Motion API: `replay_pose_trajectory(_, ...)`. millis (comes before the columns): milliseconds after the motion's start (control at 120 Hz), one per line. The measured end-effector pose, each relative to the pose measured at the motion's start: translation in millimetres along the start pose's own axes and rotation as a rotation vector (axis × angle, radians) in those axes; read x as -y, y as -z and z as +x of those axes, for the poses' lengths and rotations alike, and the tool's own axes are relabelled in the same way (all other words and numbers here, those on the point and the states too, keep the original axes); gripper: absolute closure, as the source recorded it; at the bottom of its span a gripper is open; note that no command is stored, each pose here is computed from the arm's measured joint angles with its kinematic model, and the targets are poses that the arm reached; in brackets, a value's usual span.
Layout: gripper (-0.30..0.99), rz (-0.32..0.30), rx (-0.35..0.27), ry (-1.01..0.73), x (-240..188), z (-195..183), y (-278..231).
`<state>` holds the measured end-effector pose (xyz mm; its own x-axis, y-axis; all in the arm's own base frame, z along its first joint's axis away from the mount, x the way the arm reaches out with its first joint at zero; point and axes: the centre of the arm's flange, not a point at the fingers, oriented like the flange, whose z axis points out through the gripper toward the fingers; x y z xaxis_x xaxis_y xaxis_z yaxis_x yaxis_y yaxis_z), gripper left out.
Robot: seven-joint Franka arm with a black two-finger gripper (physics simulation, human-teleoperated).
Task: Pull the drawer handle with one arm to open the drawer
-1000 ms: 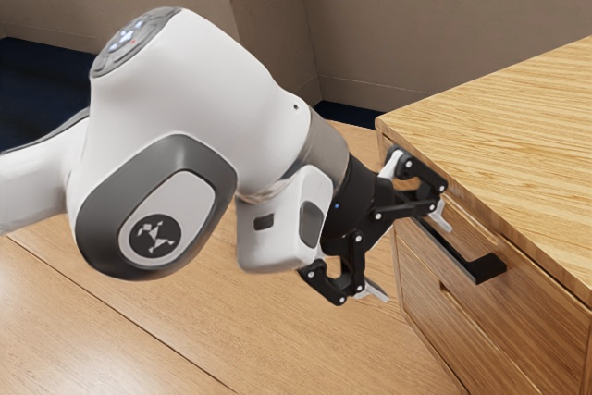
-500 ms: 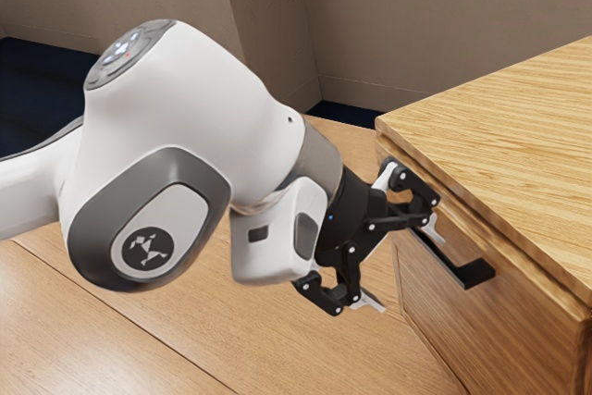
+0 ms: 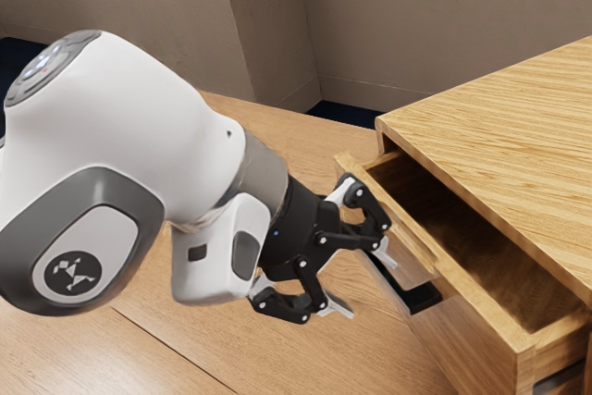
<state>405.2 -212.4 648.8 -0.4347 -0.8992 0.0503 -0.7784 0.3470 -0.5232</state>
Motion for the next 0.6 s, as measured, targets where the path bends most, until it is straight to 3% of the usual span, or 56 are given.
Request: replay_pose_trajectory(600,0.32,-0.003,0.029,0.029,-71.8,-7.9,44.3)
